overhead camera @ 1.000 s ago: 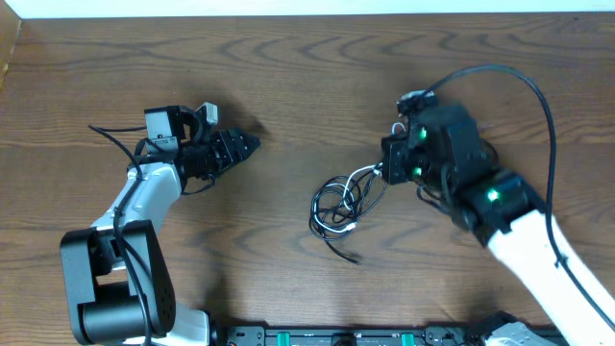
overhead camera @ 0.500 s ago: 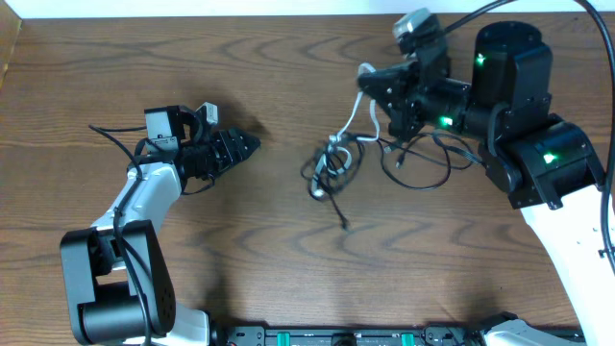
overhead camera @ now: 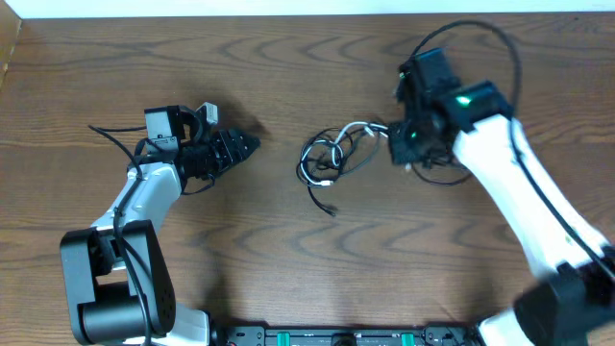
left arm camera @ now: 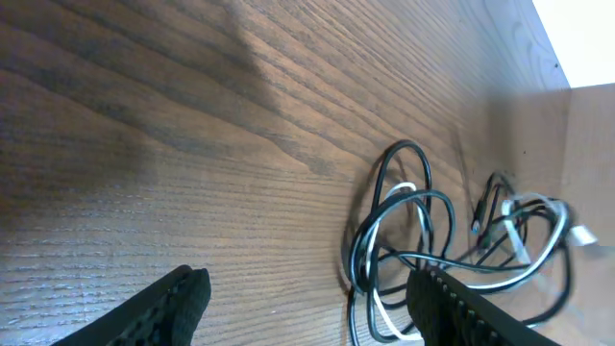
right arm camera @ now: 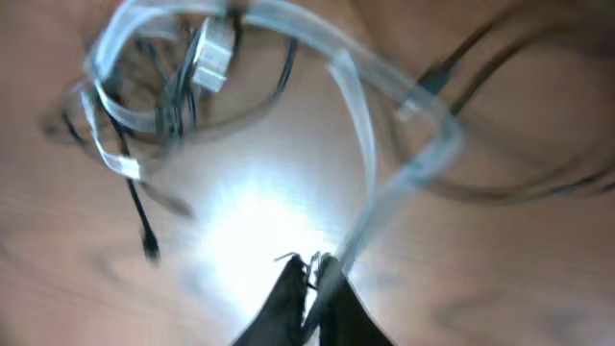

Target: Untangle cables

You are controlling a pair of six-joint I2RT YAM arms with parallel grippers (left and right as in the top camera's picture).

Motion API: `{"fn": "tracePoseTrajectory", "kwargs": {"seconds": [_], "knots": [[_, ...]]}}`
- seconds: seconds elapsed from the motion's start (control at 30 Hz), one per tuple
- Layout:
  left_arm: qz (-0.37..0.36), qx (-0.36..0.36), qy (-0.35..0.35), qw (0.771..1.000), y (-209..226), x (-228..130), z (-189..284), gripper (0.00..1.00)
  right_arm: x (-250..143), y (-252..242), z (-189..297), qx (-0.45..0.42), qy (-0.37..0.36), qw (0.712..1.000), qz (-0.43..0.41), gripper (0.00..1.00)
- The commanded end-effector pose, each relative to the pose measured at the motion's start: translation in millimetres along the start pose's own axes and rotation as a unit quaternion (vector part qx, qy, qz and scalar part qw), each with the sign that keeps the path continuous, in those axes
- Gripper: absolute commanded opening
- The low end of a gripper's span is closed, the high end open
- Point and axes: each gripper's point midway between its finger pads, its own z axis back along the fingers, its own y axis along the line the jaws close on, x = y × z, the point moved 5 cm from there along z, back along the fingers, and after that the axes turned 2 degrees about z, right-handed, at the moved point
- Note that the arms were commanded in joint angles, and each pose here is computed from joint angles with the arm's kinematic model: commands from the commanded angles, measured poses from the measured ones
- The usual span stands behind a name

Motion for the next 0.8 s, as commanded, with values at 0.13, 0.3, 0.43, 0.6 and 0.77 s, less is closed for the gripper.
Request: {"fn": "tracePoseTrajectory", "kwargs": {"seconds": [0.13,0.3,0.43,0.6,0.77], "knots": [[-0.01,-0.002,0.003,1.0,1,-1,-1,0.71,-25,7,-63,0.025,0.155,0.987,0.025,0.22],[-0.01,-0.002,0.003,1.0,1,-1,-1,0.71,-21,3,-66,0.004,0.155,0.988,0.027,0.45],[-0.01,-0.002,0.003,1.0,1,-1,-1,0.71,-9,4,-46,0.0,0.139,0.99,0.036,0.52],[-0.01,-0.002,0.003,1.0,1,-1,-1,0.71,5,9,-27,0.008,0.112,0.992,0.065,0.66],[-0.01,-0.002,0.003,1.0,1,-1,-1,0.7,31,3,-33,-0.027,0.044,0.996,0.075,0.66]]}}
